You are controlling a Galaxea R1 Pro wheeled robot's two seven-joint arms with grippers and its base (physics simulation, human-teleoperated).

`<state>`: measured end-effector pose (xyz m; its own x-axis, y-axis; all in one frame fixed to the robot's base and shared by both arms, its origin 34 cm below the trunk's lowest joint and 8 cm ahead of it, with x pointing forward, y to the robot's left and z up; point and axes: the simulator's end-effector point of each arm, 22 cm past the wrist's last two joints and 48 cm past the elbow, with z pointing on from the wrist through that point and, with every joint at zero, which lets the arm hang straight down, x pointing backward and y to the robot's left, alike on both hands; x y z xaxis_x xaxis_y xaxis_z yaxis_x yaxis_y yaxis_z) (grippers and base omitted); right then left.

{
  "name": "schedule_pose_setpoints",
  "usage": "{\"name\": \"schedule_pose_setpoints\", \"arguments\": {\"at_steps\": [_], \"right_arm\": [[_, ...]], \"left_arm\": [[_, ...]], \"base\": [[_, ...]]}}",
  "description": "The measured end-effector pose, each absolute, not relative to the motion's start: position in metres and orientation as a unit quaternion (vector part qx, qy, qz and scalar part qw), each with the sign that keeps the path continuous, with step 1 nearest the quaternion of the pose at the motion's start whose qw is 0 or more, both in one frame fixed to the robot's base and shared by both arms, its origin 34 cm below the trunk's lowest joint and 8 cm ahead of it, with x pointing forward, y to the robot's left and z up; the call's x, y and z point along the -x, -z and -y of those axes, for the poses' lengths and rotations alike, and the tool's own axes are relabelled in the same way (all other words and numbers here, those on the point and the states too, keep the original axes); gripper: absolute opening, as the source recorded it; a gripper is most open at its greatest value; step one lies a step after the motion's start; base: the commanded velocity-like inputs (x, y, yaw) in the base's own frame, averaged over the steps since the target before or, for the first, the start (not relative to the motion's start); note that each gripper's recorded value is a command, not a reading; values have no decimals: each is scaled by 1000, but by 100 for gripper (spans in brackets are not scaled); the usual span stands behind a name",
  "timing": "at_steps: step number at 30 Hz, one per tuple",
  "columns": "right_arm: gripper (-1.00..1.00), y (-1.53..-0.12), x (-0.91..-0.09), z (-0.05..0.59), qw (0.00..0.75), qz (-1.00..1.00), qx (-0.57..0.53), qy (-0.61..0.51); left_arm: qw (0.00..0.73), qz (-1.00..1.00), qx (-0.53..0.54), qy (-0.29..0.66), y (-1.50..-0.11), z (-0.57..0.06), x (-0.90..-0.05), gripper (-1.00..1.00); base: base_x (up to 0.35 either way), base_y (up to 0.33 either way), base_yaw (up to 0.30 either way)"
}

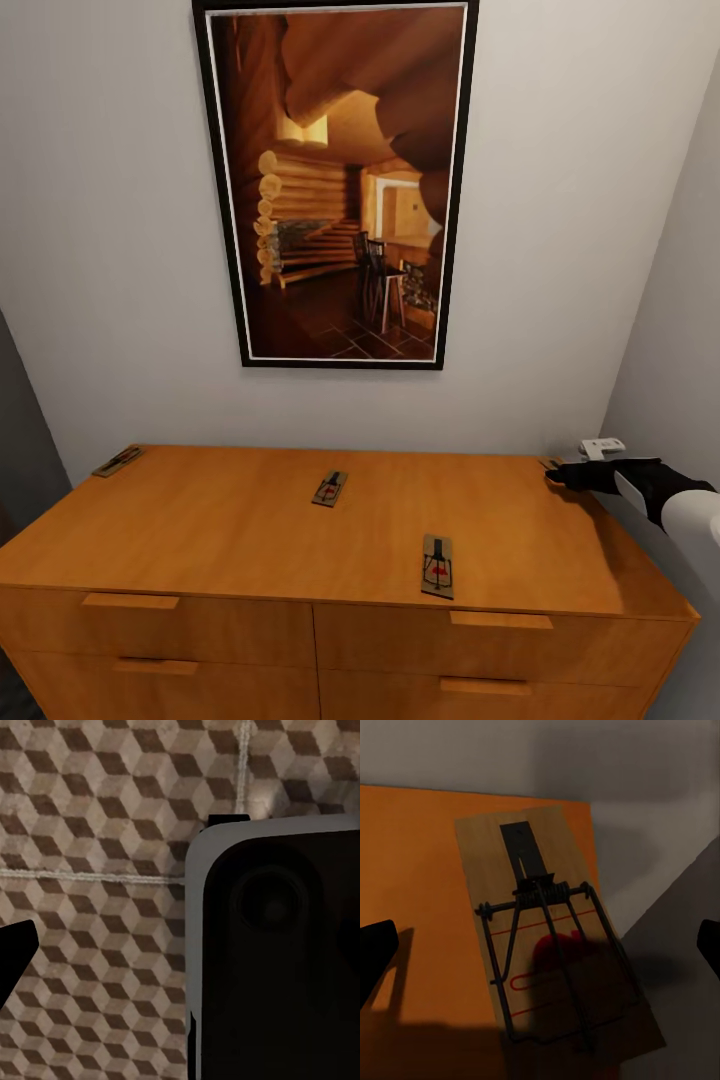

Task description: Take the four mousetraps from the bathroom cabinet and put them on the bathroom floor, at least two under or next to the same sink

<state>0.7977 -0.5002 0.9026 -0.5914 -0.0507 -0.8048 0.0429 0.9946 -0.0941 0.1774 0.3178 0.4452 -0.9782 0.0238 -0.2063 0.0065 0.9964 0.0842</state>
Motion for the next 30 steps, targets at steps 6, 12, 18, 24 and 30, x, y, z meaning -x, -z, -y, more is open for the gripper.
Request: {"name": "schedule_pose_setpoints", "arguments": {"at_steps": [6, 12, 18, 24, 30], "right_arm": [[100, -903, -798, 500, 452, -891, 2, 52], [100, -902, -797, 500, 451, -891, 2, 52], [100, -902, -797, 500, 451, -891, 1, 53], [100, -898, -796, 500, 448, -892, 2, 52], [100, -897, -795, 499, 449, -892, -2, 48]], "left_arm": [[104, -994, -8, -42, -445, -318, -177, 100], [104, -994, -7, -42, -445, -318, -177, 100], [104, -994, -8, -42, -445, -318, -177, 100], [104, -994, -8, -42, -445, -318, -177, 100], [104, -994, -7, -42, -445, -318, -177, 100]], "base": [[0, 0, 0], [0, 0, 0], [0, 0, 0], [0, 0, 0], [0, 0, 0]]}}
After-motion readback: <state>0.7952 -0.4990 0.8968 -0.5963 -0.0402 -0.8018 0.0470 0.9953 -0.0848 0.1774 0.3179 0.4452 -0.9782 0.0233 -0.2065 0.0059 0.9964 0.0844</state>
